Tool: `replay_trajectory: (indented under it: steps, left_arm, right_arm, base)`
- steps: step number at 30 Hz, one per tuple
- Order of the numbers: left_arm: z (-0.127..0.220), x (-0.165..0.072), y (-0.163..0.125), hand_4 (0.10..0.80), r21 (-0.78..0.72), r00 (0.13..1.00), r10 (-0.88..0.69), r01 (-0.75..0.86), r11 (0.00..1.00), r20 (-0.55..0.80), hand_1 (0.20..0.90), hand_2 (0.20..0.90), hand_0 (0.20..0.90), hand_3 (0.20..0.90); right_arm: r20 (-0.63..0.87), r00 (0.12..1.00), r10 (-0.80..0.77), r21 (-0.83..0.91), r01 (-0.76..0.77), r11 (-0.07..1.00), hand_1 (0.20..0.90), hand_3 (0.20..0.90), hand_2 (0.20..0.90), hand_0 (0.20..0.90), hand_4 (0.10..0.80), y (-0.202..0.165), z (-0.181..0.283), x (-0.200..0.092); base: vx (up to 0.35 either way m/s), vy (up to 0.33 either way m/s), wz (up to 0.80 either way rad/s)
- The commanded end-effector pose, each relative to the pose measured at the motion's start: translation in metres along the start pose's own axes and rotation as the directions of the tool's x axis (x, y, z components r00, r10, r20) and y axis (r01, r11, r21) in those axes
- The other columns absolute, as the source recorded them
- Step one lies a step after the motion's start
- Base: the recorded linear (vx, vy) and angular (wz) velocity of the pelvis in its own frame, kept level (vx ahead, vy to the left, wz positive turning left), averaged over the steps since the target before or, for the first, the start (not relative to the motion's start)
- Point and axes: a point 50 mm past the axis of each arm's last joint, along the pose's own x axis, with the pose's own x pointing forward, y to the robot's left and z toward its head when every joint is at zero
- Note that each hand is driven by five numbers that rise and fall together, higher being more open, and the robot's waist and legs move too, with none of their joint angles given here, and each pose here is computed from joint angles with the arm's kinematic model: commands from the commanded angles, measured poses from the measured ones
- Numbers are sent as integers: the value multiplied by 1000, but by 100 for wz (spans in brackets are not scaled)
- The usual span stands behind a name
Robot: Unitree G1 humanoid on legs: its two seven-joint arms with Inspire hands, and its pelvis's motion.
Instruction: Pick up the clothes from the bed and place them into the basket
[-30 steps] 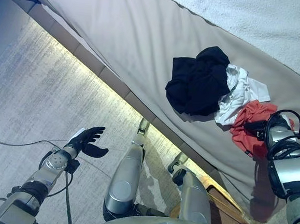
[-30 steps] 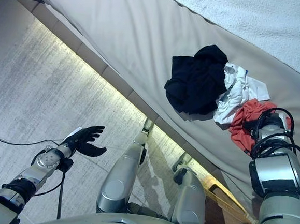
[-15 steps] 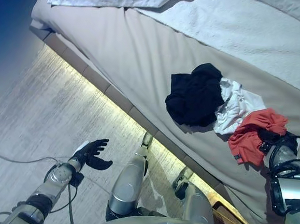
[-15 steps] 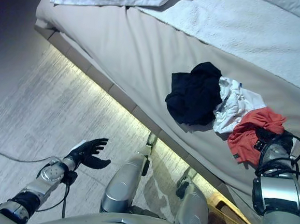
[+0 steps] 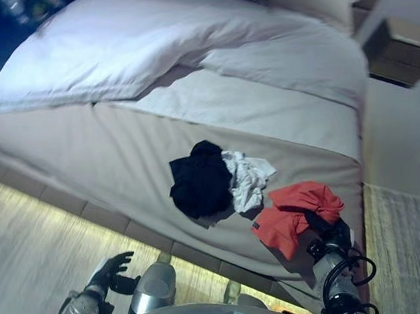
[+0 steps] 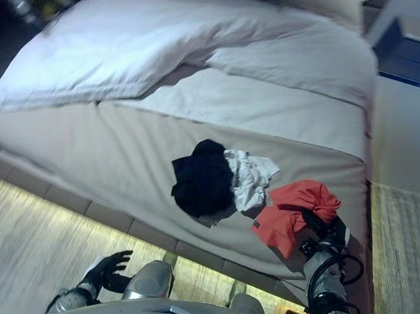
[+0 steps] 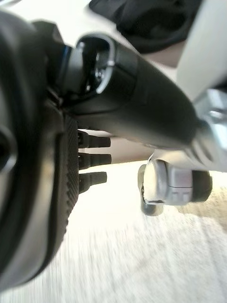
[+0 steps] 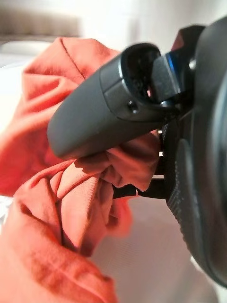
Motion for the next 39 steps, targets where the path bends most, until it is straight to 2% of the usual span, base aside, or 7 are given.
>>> replay_trajectory:
  steps: [1, 6, 14, 20, 25, 30, 39]
  left_arm:
    - [29, 8, 4, 800, 57, 992, -48, 41, 998, 120, 900, 900, 900, 900]
    - [40, 14, 16, 800, 46, 995, -31, 26, 999, 95, 900, 900, 900, 900]
    - [24, 14, 30, 800, -58, 995, 98, -97, 994, 8, 900, 900, 900, 900]
    - [39, 19, 28, 800, 2, 996, 69, -70, 998, 61, 900, 900, 900, 900]
    - [58, 22, 26, 800, -48, 985, 69, -62, 997, 160, 900, 900, 900, 900]
    - [50, 18, 16, 800, -79, 983, 79, -66, 995, 167, 900, 900, 900, 900]
    - [44, 16, 17, 800, -41, 984, 83, -78, 996, 158, 900, 900, 900, 900]
  right_arm:
    - [208, 974, -96, 132, 69, 989, 300, 200, 300, 300, 100, -6, 58, 13]
    - [151, 977, -150, 143, 129, 981, 300, 200, 300, 300, 100, -14, 44, 10]
    - [31, 984, -173, 30, 172, 985, 300, 200, 300, 300, 100, -23, 18, 15]
    - [-54, 976, -210, 30, 212, 977, 300, 200, 300, 300, 100, -17, 3, 15]
    - [-138, 965, -223, 42, 230, 972, 300, 200, 300, 300, 100, -24, -13, 11]
    - [-127, 971, -202, 30, 208, 978, 300, 200, 300, 300, 100, -23, -16, 10]
    - [-73, 949, -307, 75, 312, 947, 300, 200, 300, 300, 100, -35, 9, 19]
  base:
    - [-155, 223, -19]
    - [-239, 215, -39]
    - [-335, 82, -119]
    - [-218, -265, -107]
    - [-94, -166, -53]
    - [-45, -70, -40]
    - [-11, 31, -1]
